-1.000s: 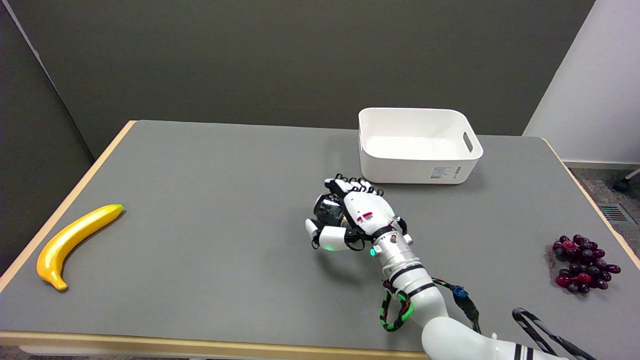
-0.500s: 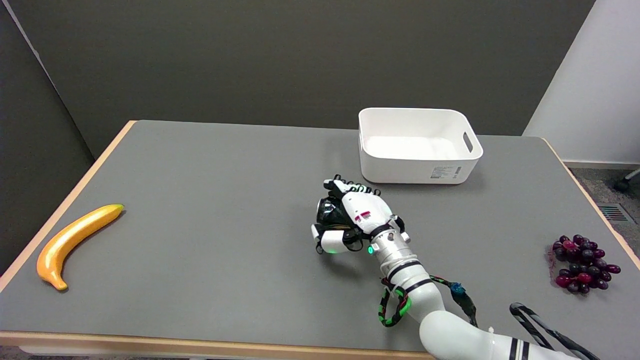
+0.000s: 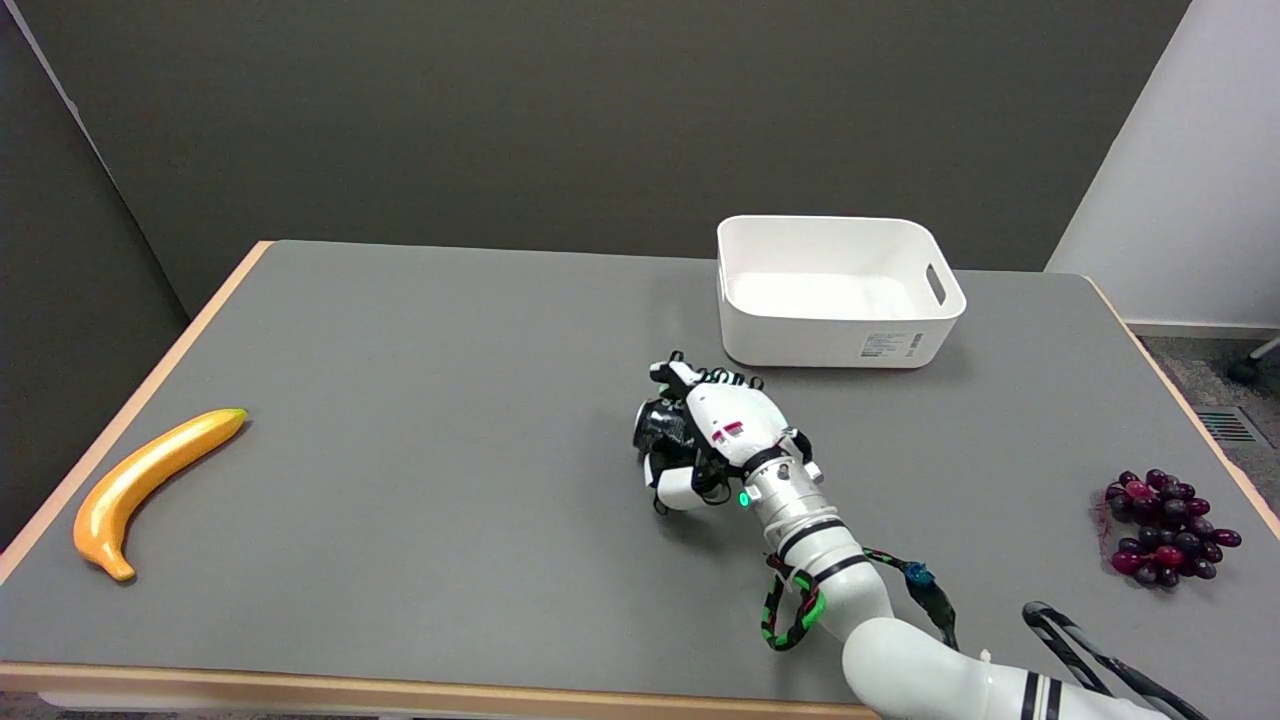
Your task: Pick up the black can.
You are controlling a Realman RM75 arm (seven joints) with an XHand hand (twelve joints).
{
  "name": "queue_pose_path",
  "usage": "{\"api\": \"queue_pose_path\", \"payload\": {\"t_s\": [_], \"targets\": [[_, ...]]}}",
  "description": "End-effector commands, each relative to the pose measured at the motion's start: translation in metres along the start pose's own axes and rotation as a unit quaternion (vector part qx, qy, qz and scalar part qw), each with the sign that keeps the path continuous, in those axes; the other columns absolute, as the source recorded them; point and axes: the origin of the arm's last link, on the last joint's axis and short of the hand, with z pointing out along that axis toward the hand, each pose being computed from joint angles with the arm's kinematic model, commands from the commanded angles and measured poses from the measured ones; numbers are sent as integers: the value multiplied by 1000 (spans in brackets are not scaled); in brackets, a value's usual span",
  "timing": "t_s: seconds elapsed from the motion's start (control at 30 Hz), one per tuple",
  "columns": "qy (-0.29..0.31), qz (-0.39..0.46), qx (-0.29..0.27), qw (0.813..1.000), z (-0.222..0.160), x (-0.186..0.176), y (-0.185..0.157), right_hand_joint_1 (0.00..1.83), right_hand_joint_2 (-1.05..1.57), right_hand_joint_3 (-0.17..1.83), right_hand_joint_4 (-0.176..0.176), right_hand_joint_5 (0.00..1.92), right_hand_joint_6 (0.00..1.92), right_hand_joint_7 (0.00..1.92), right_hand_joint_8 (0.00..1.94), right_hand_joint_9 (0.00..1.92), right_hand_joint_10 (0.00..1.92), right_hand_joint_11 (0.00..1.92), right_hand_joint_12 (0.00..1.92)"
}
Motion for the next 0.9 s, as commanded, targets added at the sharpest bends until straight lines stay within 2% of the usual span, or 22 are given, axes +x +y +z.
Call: {"api": "queue_pose_path", "payload": {"t_s": [0.03,0.07,0.1,0.13,0.17,0.23,0.3,0.37,0.43,0.5,0.57,0.67,0.8,0.87,0.9], "targets": [[16,-39,14,999,1,5,0,1077,804,950,-92,312,677,593,843,557,1216,420,1629],[19,-44,16,999,2,5,0,1103,825,937,-93,332,779,618,937,592,1252,483,1675],[21,-46,17,999,2,6,0,1172,928,716,-98,347,837,644,1131,610,1258,508,1698],[23,-51,21,998,2,7,-1,1270,1076,393,-106,365,904,678,1401,631,1261,535,1725],[27,-55,22,998,2,8,-2,1336,1124,271,-107,383,949,693,1493,645,1311,557,1737],[37,-63,26,997,2,11,-4,1467,1120,214,-104,432,1040,707,1502,675,1501,612,1751],[51,-69,33,996,2,17,-6,1446,1138,197,-114,439,1131,722,1500,667,1514,611,1778],[75,-81,49,993,3,28,-14,1319,1274,43,-176,443,1576,801,1483,607,1582,593,1857],[100,-92,68,988,4,42,-23,1323,1213,157,-176,451,1578,804,1475,620,1559,655,1912],[125,-101,83,984,5,56,-30,1330,1230,90,-176,484,1548,827,1427,636,1541,651,1872],[152,-115,101,976,5,72,-38,1330,1197,157,-176,487,1561,827,1432,644,1531,674,1903],[205,-134,134,960,3,102,-56,1330,1175,199,-176,490,1567,828,1432,650,1524,688,1921],[285,-169,168,928,-1,145,-76,1334,1162,216,-176,482,1536,800,1406,717,1553,710,1913],[314,-183,165,917,2,163,-76,1335,1258,9,-176,488,1530,799,1391,726,1549,767,1788],[329,-188,158,912,5,173,-73,1335,1259,8,-176,487,1531,799,1391,726,1550,770,1788]]}}
